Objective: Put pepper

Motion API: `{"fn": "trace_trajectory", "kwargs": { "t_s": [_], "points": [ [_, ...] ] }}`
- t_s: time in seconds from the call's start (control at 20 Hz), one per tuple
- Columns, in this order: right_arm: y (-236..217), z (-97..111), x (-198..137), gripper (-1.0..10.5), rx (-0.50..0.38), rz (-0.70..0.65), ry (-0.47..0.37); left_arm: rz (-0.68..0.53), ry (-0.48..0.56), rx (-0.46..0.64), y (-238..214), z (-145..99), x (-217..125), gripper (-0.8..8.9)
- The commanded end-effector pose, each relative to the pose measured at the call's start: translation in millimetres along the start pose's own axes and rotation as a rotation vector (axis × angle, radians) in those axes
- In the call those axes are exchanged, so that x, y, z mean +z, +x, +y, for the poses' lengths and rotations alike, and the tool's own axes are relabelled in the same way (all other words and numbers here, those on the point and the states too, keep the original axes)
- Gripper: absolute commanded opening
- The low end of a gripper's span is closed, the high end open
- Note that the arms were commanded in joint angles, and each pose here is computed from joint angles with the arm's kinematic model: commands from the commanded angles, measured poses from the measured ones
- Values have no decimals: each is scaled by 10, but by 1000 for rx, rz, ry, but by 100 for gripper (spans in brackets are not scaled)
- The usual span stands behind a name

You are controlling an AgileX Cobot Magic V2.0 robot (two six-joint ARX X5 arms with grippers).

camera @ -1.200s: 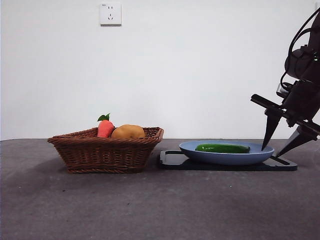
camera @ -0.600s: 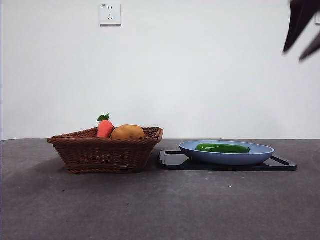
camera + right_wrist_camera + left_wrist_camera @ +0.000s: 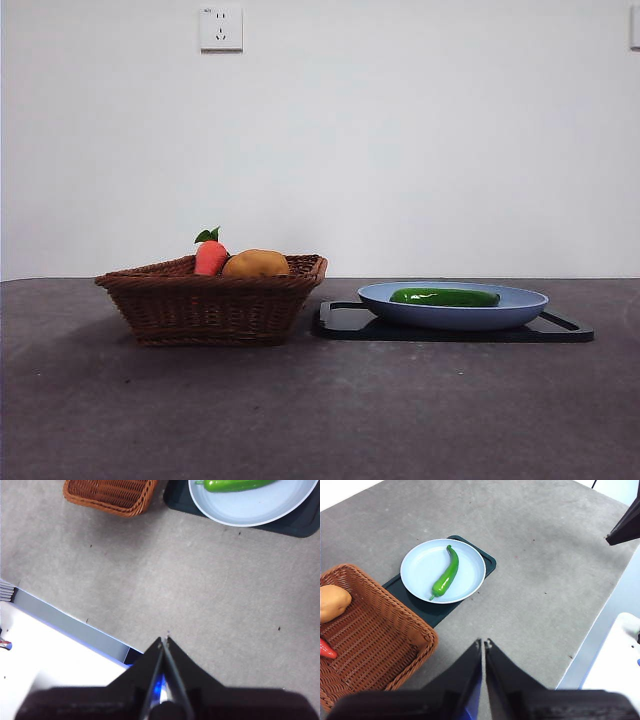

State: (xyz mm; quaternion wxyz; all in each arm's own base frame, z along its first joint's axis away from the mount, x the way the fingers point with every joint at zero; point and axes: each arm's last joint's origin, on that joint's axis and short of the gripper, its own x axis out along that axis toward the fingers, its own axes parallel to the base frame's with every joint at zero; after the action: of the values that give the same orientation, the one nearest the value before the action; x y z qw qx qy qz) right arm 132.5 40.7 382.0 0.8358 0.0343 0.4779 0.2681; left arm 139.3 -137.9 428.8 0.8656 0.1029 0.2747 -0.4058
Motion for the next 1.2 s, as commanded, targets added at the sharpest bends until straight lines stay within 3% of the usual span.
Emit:
{"fn": "trace_trajectory", "kwargs": {
  "t_s": [0.05,0.55,0.65,0.9,1.2],
  "points": [
    [-29,19,33,11,2,-19,16,-19,7,-4,-19,-14,47,8],
    [-29,18,34,11,-1,-19,16,-58,18,-4,-20,-13,85,8],
    [-29,18,34,11,-1,-19,15,-51,93,24,-25,12,78,8],
    [-29,18,33,11,-1,-19,16,-280,85,281,-564,284,96,8],
    [-29,18,33,11,-1,-19,16,-556,75,654,-1297,325,-277,8]
  ]
}}
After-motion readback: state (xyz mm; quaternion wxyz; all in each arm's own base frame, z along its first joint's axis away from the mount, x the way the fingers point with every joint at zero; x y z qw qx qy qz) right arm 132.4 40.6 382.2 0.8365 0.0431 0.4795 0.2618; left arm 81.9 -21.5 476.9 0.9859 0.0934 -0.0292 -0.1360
